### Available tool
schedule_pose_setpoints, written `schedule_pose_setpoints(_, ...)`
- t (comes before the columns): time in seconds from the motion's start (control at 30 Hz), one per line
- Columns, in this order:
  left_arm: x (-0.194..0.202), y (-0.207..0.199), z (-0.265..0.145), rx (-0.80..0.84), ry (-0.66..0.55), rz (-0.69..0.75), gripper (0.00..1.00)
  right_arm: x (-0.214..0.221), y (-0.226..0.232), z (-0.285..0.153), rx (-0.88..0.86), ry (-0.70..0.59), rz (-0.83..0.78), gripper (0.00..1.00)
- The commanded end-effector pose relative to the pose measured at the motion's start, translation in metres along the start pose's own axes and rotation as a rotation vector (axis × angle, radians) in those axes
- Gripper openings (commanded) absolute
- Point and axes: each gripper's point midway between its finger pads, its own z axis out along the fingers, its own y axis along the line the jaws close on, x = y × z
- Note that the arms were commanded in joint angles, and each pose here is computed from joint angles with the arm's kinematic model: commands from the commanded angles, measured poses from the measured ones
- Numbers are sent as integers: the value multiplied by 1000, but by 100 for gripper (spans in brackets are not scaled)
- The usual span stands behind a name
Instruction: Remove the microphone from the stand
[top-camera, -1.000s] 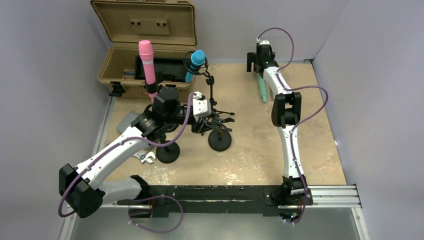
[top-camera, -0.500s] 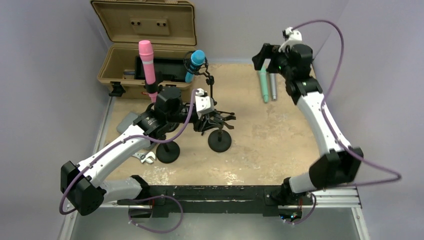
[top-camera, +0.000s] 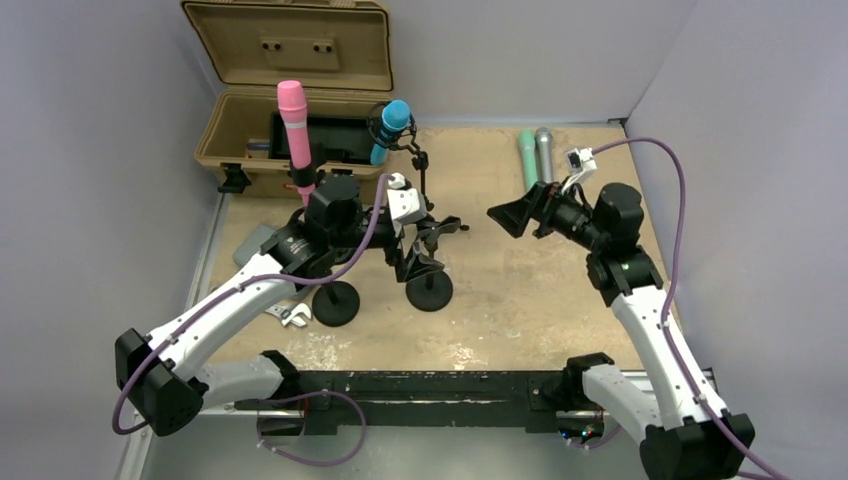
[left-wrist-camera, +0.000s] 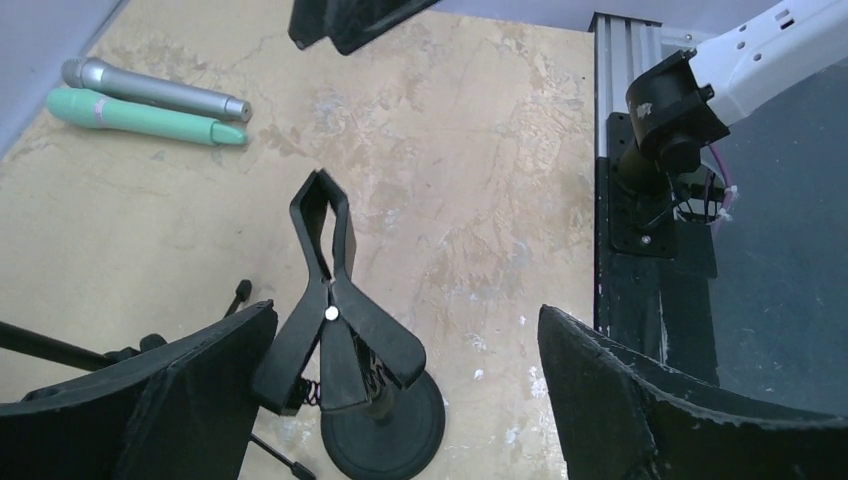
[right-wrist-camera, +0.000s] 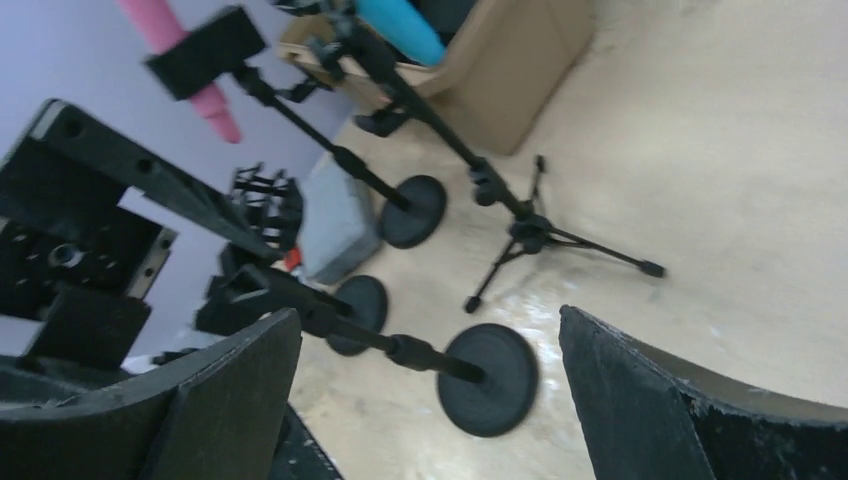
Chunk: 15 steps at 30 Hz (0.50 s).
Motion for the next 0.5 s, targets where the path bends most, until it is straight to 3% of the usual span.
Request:
schedule_pose_setpoints(0.0,-47,-16,-25,-28,-119,78,100,4,53,-11,-230,-22,84,99)
schedule_pose_setpoints(0.23,-67,-7,-62,-244,-213,166,100,30,107,7,-385,36,171,99)
schedule_pose_setpoints(0.47,-73,17,-88,-494,-238,218,95,44,123,33,-409,59,265,95)
